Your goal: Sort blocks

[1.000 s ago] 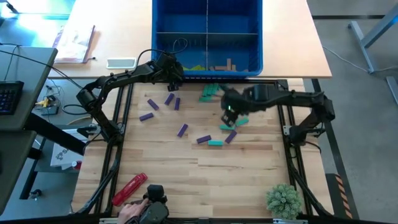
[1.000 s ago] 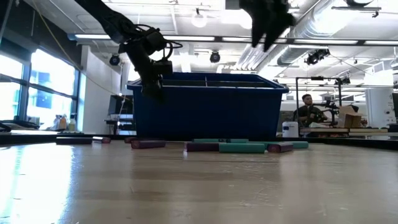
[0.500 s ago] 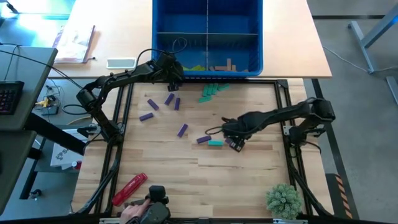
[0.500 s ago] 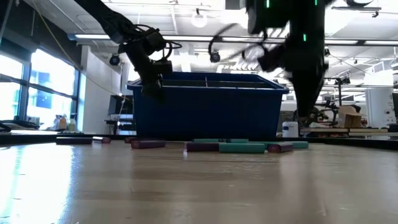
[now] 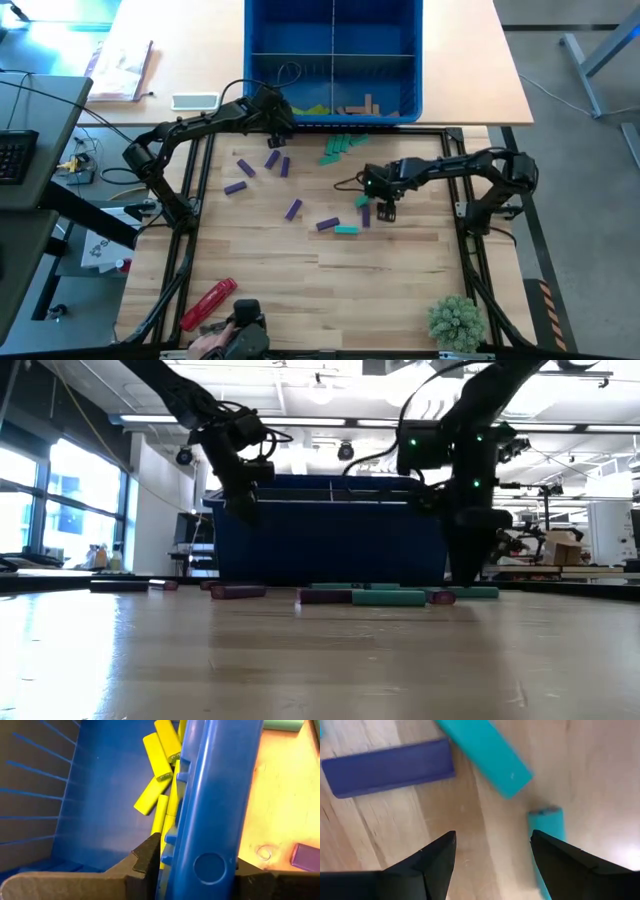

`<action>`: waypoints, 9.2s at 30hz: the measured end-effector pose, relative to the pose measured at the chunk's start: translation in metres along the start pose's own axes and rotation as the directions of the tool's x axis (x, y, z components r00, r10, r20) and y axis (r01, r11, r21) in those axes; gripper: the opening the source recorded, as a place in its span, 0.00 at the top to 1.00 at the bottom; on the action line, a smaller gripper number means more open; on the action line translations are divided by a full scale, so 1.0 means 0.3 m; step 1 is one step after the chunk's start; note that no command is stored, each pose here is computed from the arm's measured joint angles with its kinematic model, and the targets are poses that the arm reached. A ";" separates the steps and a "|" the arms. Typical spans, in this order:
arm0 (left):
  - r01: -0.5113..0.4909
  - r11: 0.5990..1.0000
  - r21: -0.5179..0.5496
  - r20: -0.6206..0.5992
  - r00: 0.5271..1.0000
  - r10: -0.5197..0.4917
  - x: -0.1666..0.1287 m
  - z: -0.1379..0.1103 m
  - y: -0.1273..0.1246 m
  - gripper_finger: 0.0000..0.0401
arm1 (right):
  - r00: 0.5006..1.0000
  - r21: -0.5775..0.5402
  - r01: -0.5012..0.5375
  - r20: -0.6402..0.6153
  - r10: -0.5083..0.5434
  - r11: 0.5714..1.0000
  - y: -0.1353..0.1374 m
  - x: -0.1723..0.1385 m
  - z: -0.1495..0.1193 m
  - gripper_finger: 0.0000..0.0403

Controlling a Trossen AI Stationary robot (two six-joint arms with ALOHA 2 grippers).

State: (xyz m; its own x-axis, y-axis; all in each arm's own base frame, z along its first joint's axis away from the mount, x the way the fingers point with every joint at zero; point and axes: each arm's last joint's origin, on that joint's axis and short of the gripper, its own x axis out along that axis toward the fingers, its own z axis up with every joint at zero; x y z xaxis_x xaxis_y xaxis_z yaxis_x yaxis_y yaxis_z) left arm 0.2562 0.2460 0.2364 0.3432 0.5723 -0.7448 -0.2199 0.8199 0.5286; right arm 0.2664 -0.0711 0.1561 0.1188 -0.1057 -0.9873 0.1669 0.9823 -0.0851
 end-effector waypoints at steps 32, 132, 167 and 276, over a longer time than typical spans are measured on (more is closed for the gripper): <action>0.003 0.997 -0.071 0.003 1.000 -0.003 0.002 -0.006 0.007 0.77 | 0.997 -0.961 0.055 0.066 0.031 0.270 0.178 0.075 0.074 0.44; -0.034 0.999 0.004 -0.002 0.999 0.034 0.004 -0.003 0.011 0.77 | 0.753 0.011 0.379 0.578 -0.315 0.925 -0.468 -0.462 0.242 0.48; -0.142 0.988 -0.054 0.308 0.939 0.152 -0.474 0.092 -0.049 0.62 | 0.876 -0.140 0.444 0.277 -0.396 0.885 -0.584 -0.121 0.289 0.85; 0.010 0.478 -0.879 -0.027 0.997 -0.070 -0.031 -0.188 -0.431 0.46 | 0.882 -0.273 0.457 0.261 -0.392 0.847 -0.580 -0.117 0.285 0.85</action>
State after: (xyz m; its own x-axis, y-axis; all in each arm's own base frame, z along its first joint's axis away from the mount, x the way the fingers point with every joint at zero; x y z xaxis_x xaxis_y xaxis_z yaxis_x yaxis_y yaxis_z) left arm 0.2298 0.1356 0.1522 0.3327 0.5137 -0.7908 -0.9040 0.4125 -0.1124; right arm 0.3168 -0.2515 0.2169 0.2953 -0.5184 -0.8026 -0.0715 0.8257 -0.5596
